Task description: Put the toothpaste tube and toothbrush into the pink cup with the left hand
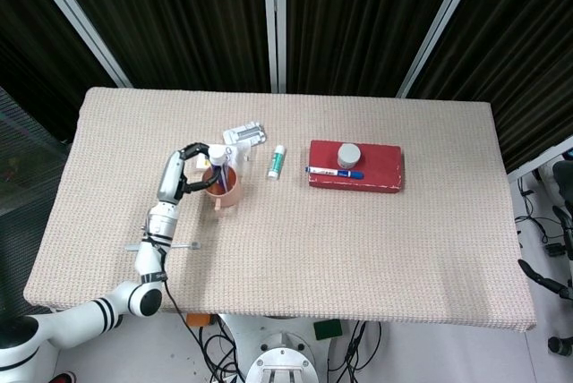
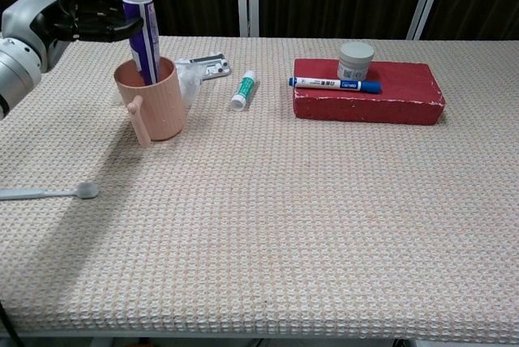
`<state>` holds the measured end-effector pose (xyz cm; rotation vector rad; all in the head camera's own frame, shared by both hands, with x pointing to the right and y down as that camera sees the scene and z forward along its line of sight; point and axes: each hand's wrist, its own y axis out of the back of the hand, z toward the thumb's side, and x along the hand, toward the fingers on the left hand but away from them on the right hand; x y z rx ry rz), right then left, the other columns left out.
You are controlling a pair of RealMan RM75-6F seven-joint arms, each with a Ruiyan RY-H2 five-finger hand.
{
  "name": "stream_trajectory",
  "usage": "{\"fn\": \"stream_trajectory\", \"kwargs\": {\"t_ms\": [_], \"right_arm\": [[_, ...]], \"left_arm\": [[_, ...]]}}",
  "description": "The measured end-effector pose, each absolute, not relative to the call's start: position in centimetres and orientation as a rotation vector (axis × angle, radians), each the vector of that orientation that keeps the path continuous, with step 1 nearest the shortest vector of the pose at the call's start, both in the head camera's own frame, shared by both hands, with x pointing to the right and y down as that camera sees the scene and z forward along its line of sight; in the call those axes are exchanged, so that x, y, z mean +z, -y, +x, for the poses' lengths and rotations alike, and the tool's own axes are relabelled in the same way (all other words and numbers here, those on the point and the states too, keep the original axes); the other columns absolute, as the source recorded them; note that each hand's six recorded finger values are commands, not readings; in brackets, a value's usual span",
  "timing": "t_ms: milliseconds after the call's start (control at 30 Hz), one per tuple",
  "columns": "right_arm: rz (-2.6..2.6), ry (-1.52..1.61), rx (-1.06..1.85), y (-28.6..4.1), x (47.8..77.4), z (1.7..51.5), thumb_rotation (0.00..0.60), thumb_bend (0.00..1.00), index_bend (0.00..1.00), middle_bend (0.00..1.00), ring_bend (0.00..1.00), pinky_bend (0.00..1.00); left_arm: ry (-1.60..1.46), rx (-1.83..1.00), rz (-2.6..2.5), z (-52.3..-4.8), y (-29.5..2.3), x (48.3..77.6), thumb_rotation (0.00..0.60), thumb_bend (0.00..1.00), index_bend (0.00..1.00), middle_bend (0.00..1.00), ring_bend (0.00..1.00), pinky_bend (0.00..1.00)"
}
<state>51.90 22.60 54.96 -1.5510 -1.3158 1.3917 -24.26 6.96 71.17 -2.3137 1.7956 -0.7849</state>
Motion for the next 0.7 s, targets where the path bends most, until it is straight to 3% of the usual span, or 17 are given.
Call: {"fn": "stream_trajectory", "kwargs": {"t_ms": [167,467,700], "right_arm": [[-1.547,1.318,1.389,-22.6,54.9,51.9,0.572,0.4,0.0,0.0,0.0,0.0],[-1.546,1.317,1.394,-22.6,55.0,51.9,0.574,0.4,0.0,0.0,0.0,0.0],[-1.556,1.307,1.394,-22.5,55.1,51.8,0.574,0.42,0.0,0.0,0.0,0.0]], "left_arm": [[-1.741,-0.827,-2.321,-24.4,-7.7,72.0,0.6,0.37,0.6,0.23,0.14,0.22],[-1.708,-0.857,-2.333,-24.3,-8.2,72.9,0.6,0.37,0.6,0.2,0.12,0.21],[-1.691,-0.856,-2.36,-24.5,-8.5,73.1,0.6,0.37,0.55,0.11,0.08,0.21]]}}
